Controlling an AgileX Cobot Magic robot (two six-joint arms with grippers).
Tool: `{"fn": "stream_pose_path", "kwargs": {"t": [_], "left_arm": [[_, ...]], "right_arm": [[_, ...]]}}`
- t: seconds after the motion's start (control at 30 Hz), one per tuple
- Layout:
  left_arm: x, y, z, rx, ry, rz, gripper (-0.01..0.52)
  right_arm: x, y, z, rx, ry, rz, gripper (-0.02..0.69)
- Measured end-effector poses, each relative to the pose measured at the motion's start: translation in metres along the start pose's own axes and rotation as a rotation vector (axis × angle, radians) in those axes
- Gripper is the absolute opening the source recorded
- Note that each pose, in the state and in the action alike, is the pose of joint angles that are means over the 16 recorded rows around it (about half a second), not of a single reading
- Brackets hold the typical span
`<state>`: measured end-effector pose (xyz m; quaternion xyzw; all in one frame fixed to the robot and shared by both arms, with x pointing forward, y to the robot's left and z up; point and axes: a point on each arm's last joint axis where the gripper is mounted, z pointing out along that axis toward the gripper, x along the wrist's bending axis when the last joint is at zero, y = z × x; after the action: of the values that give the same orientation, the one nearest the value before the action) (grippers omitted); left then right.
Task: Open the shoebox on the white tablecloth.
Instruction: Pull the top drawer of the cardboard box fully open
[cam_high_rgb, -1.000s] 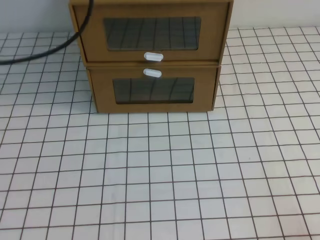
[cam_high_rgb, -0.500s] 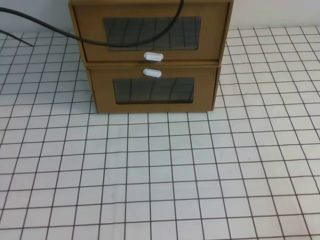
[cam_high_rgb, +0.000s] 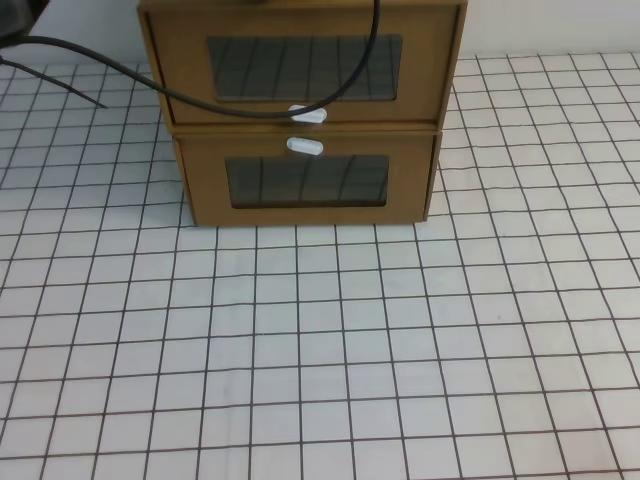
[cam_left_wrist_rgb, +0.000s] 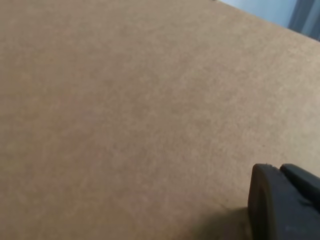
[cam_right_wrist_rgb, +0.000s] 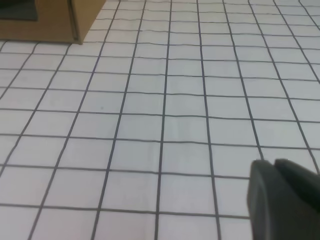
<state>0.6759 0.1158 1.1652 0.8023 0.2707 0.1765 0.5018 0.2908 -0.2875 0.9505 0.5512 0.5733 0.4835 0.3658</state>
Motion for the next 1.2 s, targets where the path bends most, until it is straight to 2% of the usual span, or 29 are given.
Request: {"fn": "stream_pose_path", "kwargs": {"t": [0.37, 0.57, 0.77, 1.03, 1.2], "left_arm": [[0.0, 0.0, 0.0, 0.003, 0.004, -0.012, -0.005], [0.0, 0.0, 0.0, 0.006, 0.001, -0.016, -0.005], [-0.001, 0.0, 0.0, 0.011, -0.004, -0.02, -0.005], [-0.001, -0.001, 0.0, 0.017, -0.005, -0.025, -0.005], [0.0, -0.001, -0.001, 0.022, -0.001, -0.029, -0.005]], "right_arm": [[0.004, 0.021, -0.003, -0.199, 0.093, 0.422, -0.014], [0.01, 0.04, -0.007, -0.19, 0.149, 0.571, -0.014], [0.023, 0.073, -0.004, -0.017, 0.197, 0.504, -0.014], [0.036, 0.132, 0.029, 0.289, 0.235, 0.264, -0.013], [0.048, 0.161, 0.066, 0.429, 0.297, 0.113, -0.013]]}}
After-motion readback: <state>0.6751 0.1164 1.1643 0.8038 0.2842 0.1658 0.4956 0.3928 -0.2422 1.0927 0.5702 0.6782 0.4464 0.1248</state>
